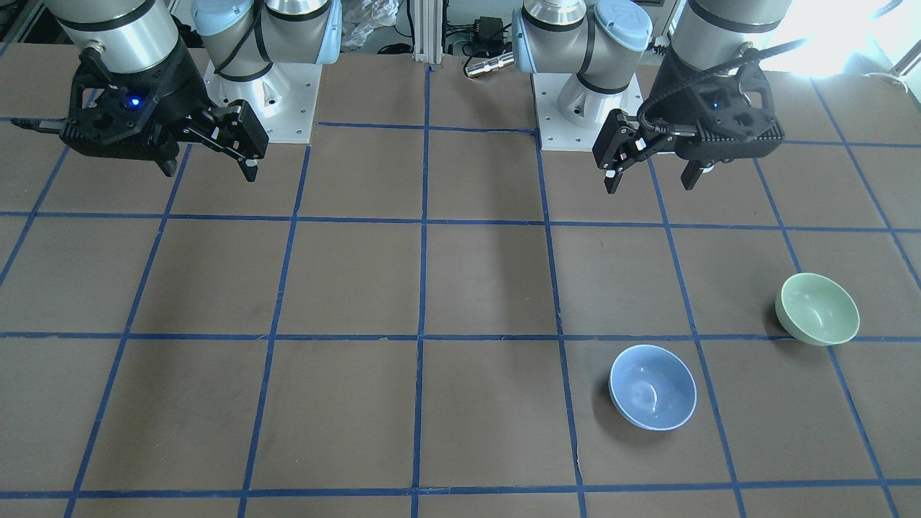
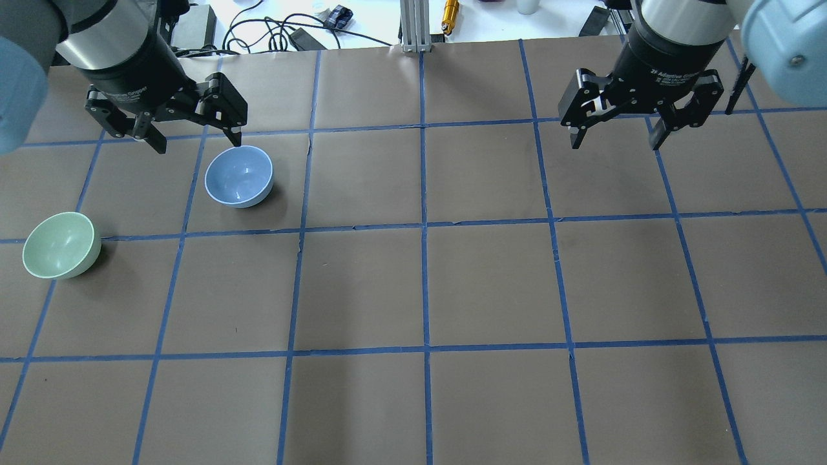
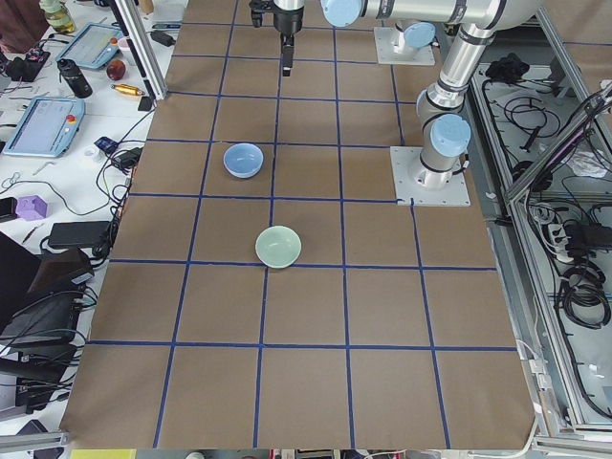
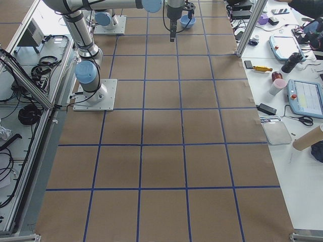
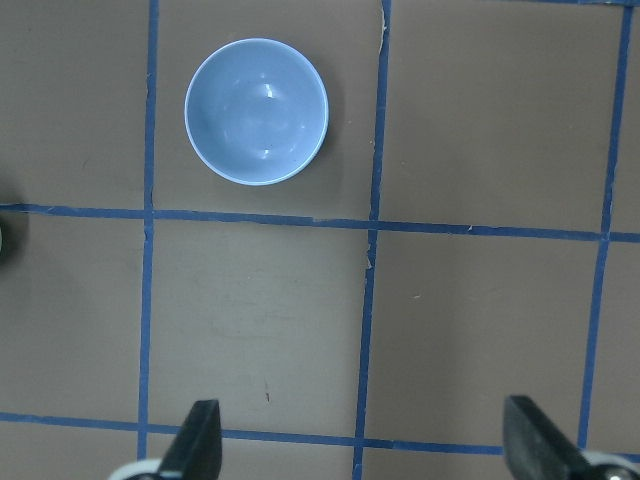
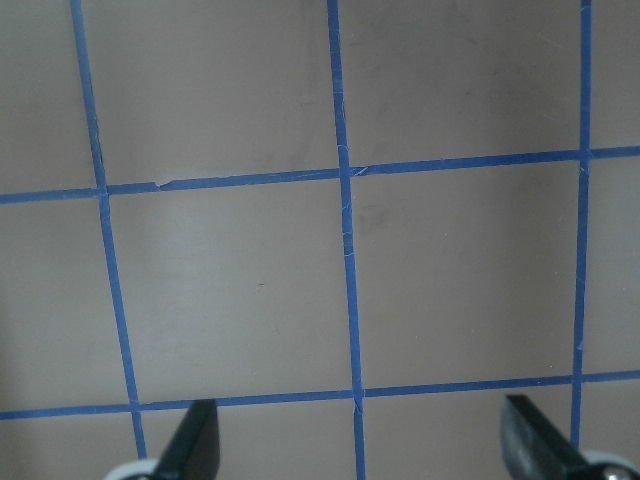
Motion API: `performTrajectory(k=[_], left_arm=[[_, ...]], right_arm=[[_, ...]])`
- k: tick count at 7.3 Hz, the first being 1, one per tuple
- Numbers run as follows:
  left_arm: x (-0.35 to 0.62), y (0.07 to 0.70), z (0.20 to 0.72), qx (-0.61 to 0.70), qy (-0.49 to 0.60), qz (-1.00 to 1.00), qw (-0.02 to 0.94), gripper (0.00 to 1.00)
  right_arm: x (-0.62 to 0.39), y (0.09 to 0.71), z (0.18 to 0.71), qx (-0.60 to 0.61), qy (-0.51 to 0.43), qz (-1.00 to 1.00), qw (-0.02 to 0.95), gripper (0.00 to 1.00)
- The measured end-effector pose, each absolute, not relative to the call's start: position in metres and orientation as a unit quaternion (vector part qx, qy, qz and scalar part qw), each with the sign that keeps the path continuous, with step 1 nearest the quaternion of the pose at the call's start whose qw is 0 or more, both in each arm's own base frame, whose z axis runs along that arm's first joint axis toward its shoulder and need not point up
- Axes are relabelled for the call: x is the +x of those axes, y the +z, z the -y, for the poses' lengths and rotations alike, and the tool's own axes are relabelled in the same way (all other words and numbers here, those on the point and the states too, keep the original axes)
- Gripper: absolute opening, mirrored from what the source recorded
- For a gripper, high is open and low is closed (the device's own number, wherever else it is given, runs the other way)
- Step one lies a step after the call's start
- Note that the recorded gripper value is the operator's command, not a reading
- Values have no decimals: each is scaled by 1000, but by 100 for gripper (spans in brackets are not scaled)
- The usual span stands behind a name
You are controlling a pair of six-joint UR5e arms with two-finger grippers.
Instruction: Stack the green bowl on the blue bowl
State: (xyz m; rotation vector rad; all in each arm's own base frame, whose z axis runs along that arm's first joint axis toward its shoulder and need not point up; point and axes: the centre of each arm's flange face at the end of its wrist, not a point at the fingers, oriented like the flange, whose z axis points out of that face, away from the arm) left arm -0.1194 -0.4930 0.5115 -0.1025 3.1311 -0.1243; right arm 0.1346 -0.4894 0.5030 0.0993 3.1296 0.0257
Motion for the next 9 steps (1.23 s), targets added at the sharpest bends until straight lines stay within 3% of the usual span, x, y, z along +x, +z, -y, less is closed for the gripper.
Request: performTrajectory(k=[9], left_arm=[[-67,507,502,-7,-32,-999,4,100]], right_arm=[[135,503,489,32,8,-999,5,100]])
